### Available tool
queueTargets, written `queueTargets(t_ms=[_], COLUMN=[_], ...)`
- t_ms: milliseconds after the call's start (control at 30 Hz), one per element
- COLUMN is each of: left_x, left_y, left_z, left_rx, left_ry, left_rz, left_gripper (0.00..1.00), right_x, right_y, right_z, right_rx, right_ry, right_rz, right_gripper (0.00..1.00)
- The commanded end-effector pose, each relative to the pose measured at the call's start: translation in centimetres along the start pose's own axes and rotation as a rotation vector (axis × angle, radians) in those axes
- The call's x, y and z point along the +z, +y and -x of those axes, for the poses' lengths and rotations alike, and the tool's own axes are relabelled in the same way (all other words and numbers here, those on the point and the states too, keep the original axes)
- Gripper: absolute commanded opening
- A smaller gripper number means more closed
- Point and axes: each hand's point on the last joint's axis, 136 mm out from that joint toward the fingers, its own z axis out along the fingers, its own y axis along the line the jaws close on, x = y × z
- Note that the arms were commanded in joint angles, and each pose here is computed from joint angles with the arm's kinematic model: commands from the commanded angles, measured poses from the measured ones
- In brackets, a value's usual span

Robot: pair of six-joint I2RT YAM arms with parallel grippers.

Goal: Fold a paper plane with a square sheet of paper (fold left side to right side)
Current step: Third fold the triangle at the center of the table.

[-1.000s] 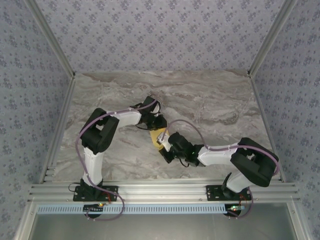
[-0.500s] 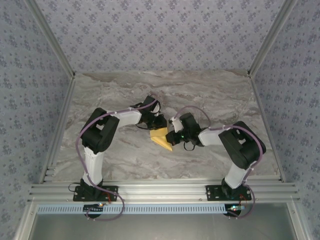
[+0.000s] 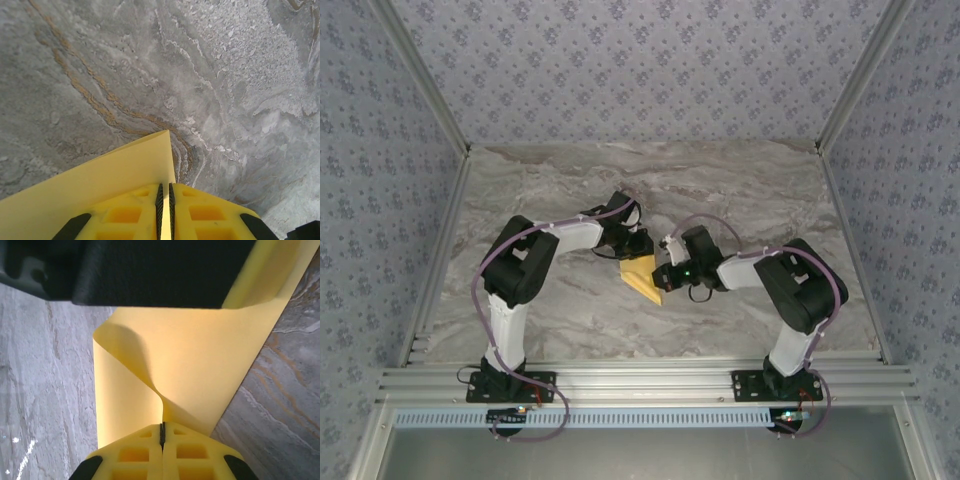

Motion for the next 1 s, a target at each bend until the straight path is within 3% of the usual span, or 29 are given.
queueTargets(t_ms=[0, 567, 967], left_x=[1.0, 0.8, 0.7], left_y=[0.8, 0.6, 0.4], left_z=[-1.2, -1.1, -1.1], left_rx=[-0.003, -0.005, 0.0], left_ry=[0.054, 0.051, 0.052], left_rz=[0.033, 0.032, 0.027], left_gripper=[0.13, 0.13, 0.13], right_x=[-0.5, 0.0, 0.6], right_y=[0.6, 0.7, 0.1], right_z=[-1.4, 0.4, -0.2], right_rx=[0.026, 0.014, 0.032], right_ry=[0.023, 0.019, 0.049], right_rz=[0.018, 0.008, -0.003], right_gripper=[0.0, 0.0, 0.0])
